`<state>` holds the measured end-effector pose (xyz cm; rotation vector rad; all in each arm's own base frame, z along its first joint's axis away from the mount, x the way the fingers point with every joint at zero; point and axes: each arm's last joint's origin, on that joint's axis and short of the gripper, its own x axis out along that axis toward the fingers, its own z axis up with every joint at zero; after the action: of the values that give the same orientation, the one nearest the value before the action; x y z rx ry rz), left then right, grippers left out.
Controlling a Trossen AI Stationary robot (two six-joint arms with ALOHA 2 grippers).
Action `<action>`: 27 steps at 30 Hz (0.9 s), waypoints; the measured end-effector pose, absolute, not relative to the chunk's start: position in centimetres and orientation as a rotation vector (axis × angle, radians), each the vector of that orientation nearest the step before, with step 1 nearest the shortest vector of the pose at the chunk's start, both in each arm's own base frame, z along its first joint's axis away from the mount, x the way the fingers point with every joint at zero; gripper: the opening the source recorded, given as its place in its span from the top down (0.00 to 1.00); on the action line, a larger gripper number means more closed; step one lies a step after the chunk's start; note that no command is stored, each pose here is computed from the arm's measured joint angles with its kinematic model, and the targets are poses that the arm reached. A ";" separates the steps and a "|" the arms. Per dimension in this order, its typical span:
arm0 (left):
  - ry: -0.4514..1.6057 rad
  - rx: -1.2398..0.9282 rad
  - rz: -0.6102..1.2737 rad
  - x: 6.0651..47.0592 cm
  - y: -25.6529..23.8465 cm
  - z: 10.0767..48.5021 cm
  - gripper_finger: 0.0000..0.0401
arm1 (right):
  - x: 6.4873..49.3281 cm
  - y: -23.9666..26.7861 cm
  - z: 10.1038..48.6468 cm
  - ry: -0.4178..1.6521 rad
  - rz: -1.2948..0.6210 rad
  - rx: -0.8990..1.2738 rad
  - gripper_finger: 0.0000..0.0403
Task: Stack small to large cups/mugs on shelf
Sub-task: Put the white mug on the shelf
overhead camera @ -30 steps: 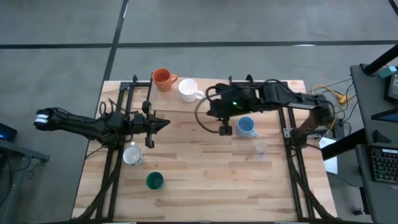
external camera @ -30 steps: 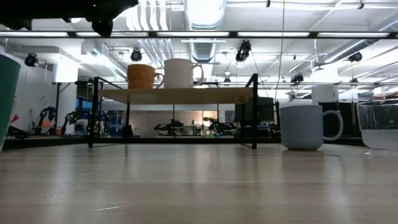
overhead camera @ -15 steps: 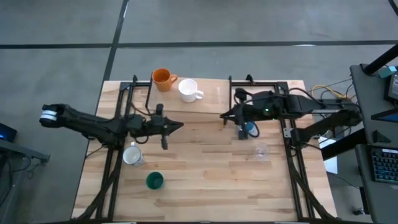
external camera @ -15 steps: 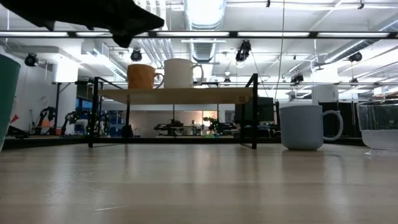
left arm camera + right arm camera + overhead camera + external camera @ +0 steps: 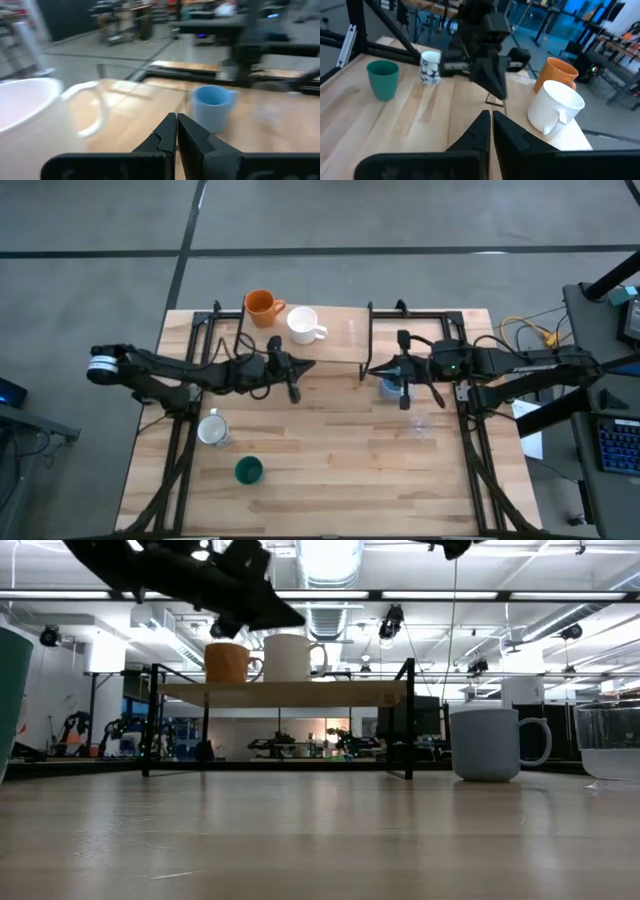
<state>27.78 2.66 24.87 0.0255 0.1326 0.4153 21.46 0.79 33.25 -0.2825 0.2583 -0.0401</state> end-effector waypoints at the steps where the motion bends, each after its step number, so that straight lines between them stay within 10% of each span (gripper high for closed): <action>1: 0.140 0.029 0.456 28.0 3.0 24.7 1.00 | 21.2 0.8 33.0 0.247 -0.041 -0.282 0.97; 27: 0.190 0.039 0.698 28.3 6.6 23.3 1.00 | 19.9 0.7 32.0 0.205 -0.048 -0.283 0.97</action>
<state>28.31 6.57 23.34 0.0394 0.1903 0.6983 19.90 0.70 31.99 -0.2826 0.2054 -0.0476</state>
